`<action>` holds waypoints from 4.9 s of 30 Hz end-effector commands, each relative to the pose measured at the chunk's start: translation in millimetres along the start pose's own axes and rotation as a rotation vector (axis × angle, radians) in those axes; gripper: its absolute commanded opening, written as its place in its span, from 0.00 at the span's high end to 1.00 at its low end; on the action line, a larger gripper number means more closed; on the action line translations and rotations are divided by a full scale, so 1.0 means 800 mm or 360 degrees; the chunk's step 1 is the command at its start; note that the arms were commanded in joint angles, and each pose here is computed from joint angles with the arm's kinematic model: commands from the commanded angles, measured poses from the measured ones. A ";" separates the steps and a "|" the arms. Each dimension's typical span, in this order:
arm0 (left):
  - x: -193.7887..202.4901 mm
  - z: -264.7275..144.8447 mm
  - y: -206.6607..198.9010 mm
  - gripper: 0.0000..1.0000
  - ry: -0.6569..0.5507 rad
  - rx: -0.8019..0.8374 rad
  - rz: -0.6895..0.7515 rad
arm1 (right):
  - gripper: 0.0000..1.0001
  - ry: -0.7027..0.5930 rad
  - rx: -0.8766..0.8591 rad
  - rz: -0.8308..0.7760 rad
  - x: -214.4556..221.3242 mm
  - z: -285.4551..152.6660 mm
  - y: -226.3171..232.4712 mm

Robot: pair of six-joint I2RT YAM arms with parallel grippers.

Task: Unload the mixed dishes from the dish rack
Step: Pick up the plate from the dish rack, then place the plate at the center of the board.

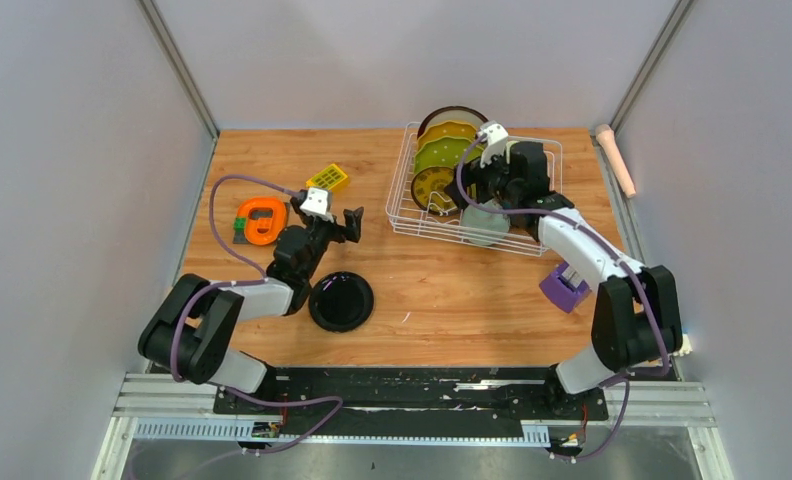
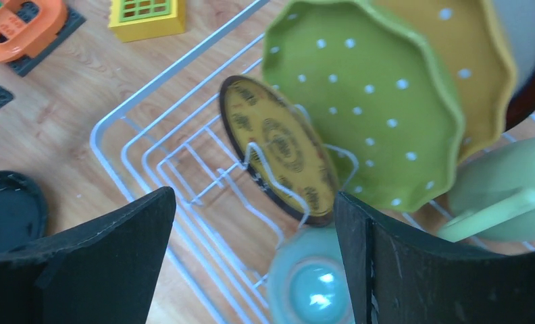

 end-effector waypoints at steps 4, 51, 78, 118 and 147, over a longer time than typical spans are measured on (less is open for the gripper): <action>-0.008 0.029 -0.001 0.00 -0.0071 0.0057 0.0105 | 0.17 0.0001 -0.0122 -0.0205 -0.024 0.030 -0.040; -0.070 0.052 0.005 0.00 -0.0062 0.0083 0.0118 | 1.00 0.0080 -0.0341 -0.0424 -0.032 0.094 -0.066; -0.153 -0.061 -0.036 0.00 0.0199 0.0341 -0.0523 | 1.00 -0.0115 -0.0404 0.0591 -0.076 -0.078 0.069; -0.098 -0.100 -0.034 1.00 0.0645 0.0114 -0.0811 | 0.00 0.0091 -0.0044 0.0945 -0.020 -0.071 0.122; -0.010 -0.178 -0.016 1.00 0.1233 -0.0467 -0.0960 | 0.00 0.0002 0.0275 0.0989 0.022 -0.116 0.112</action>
Point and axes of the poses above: each gripper's point midway between its finger pads, its own z axis out along the fingers, its own y axis along the line the jaws close on, x = y × z, the point moved 10 cm from there along -z, back along the fingers, and after that the axes turned 1 degree about -z, right-handed, at the moved point
